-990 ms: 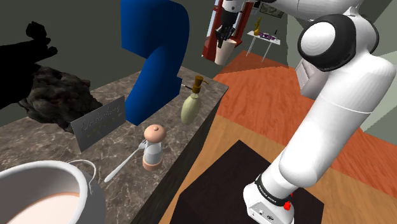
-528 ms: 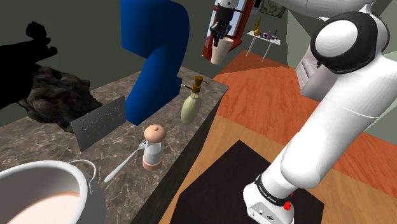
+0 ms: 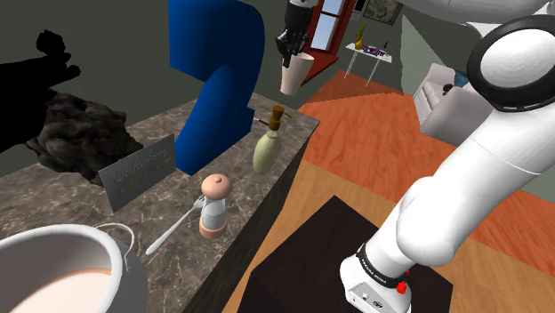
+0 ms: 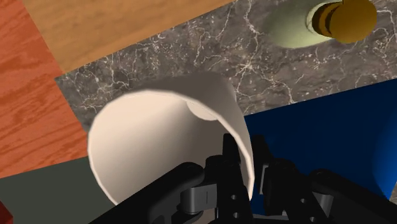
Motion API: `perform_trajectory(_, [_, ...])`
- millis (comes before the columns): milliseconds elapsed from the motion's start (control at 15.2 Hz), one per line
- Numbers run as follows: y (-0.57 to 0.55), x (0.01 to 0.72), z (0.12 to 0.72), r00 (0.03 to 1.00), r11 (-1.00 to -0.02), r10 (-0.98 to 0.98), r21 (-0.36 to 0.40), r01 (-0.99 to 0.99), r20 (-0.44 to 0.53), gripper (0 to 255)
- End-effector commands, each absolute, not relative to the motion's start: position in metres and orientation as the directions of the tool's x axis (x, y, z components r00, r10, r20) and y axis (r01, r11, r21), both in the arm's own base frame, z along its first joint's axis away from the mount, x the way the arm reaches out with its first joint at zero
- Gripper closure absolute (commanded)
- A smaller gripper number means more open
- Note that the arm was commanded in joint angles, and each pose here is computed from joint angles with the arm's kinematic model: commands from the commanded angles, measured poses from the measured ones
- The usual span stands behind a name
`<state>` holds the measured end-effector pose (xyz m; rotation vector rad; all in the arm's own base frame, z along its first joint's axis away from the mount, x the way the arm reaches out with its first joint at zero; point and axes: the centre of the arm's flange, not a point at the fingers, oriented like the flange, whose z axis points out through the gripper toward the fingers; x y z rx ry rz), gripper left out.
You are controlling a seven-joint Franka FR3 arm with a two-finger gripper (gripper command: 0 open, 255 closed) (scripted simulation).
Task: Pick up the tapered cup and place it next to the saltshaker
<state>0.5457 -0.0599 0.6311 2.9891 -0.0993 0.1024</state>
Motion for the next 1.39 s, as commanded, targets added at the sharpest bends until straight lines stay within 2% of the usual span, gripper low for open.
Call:
perform_trajectory(0, [-0.034, 0.541, 0.630, 0.995, -0.987, -0.063, 0.147, -0.073, 0.074, 255])
perform_trajectory(1320, [0.227, 0.501, 0.631, 0.995, -0.987, -0.063, 0.147, -0.073, 0.074, 255])
